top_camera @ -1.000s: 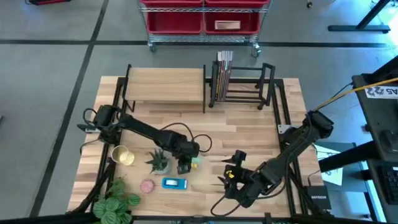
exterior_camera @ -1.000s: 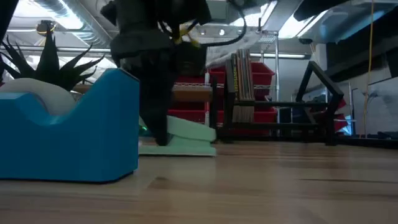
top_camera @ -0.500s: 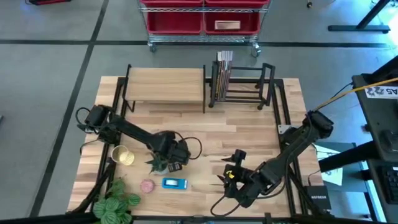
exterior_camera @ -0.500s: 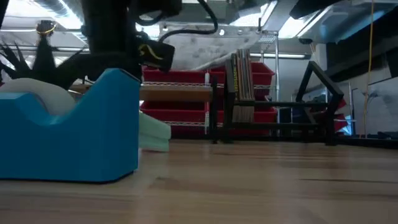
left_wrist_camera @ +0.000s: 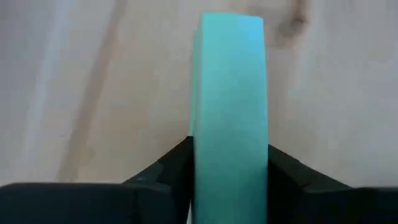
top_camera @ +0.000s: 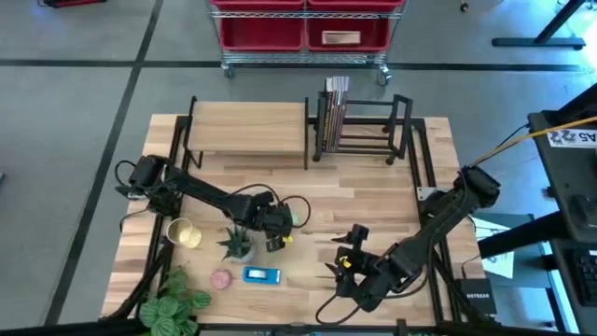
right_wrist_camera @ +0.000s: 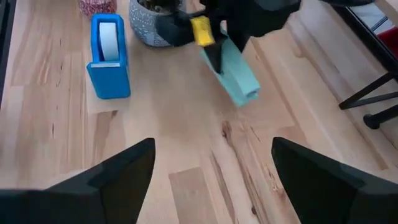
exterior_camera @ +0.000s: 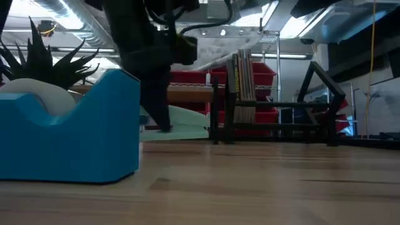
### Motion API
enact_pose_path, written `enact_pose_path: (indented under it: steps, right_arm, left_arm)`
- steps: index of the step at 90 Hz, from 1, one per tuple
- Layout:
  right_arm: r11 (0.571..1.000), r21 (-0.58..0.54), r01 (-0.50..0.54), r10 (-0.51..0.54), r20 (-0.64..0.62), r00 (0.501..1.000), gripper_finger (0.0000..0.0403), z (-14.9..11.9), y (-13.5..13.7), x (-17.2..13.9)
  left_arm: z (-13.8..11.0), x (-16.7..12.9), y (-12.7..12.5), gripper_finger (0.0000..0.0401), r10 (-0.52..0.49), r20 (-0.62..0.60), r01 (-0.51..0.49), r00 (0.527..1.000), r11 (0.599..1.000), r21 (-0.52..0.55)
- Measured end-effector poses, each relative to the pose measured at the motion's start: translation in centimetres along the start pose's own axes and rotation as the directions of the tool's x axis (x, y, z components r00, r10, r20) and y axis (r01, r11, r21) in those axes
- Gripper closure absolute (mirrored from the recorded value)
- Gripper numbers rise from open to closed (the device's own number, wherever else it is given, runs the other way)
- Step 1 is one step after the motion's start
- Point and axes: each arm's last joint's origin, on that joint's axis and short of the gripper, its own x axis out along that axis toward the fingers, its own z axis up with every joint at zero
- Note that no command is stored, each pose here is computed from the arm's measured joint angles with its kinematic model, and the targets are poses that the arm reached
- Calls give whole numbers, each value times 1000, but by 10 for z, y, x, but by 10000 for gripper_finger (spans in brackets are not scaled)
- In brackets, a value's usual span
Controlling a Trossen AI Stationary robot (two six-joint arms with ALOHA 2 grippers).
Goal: Stock shelves
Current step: Adjust the green stapler to the center
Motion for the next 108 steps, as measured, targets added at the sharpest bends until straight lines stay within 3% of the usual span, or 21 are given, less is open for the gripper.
enact_pose_path:
  steps: [12, 31, 72, 96, 108]
  right_arm:
    - [1000, 3, -2, 2, 2, 1000, 95, 0, 0, 0]
    - [1000, 2, -2, 2, 1, 1000, 95, 0, 0, 0]
    - [1000, -2, -2, 2, 1, 1000, 95, 0, 0, 0]
    - [999, -32, 14, -15, -18, 1000, 95, -6, 6, 9]
    - [999, -41, 13, -14, -28, 1000, 95, -8, 8, 11]
  left_arm:
    - [4, 3, 9, 276, -7, -14, 5, 1000, 996, -87]
    - [5, 7, 19, 276, -100, -96, 88, 990, 988, -125]
    - [7, 12, 40, 276, -60, -152, 39, 987, 989, -141]
    - [9, 14, 45, 275, -145, -183, 117, 972, 981, -156]
    - [10, 14, 44, 252, -142, -166, 122, 976, 985, -126]
